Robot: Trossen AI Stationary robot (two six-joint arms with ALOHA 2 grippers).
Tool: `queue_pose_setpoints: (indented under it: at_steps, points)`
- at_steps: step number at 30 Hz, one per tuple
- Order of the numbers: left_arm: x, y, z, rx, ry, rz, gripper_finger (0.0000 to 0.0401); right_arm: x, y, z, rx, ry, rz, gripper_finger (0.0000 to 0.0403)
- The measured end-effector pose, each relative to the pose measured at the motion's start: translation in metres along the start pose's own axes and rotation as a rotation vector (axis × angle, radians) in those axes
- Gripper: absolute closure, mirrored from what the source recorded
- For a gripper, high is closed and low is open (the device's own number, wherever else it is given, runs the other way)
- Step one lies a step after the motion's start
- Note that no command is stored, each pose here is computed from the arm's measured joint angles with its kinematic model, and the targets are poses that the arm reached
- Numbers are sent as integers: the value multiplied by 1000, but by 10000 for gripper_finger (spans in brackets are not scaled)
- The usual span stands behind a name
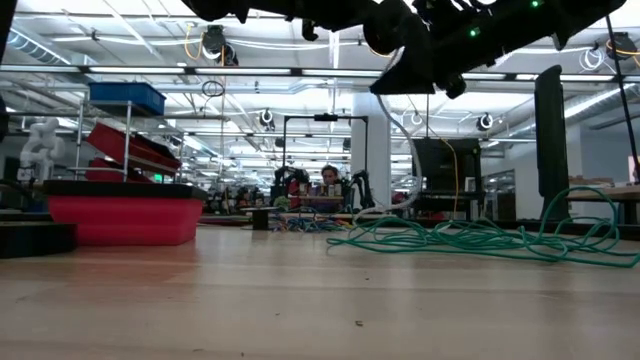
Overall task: Coil cords
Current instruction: Coil the white wire onto the spool
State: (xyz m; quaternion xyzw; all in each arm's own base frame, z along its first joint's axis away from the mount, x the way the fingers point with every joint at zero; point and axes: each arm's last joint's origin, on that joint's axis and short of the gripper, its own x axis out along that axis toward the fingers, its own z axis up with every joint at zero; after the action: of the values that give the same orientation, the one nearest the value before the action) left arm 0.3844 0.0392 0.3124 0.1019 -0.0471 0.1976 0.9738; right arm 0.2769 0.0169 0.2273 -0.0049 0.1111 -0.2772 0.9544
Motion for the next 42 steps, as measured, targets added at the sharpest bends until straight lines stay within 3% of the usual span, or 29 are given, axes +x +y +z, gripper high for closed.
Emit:
queue_pose_setpoints:
  at_steps: [8, 19, 33, 42]
  points:
    - [6, -9, -18, 19, 46, -33, 401, 8, -4, 20, 3, -28, 4, 402]
    - [6, -13, -26, 120, 113, -55, 401, 3, 3, 23, -32, 24, 27, 403]
    - [4, -14, -37, 390, 215, -97, 401, 0, 7, 20, 10, 48, 63, 402]
    - [3, -14, -40, 504, 238, -119, 401, -1, 9, 20, 37, 59, 132, 395]
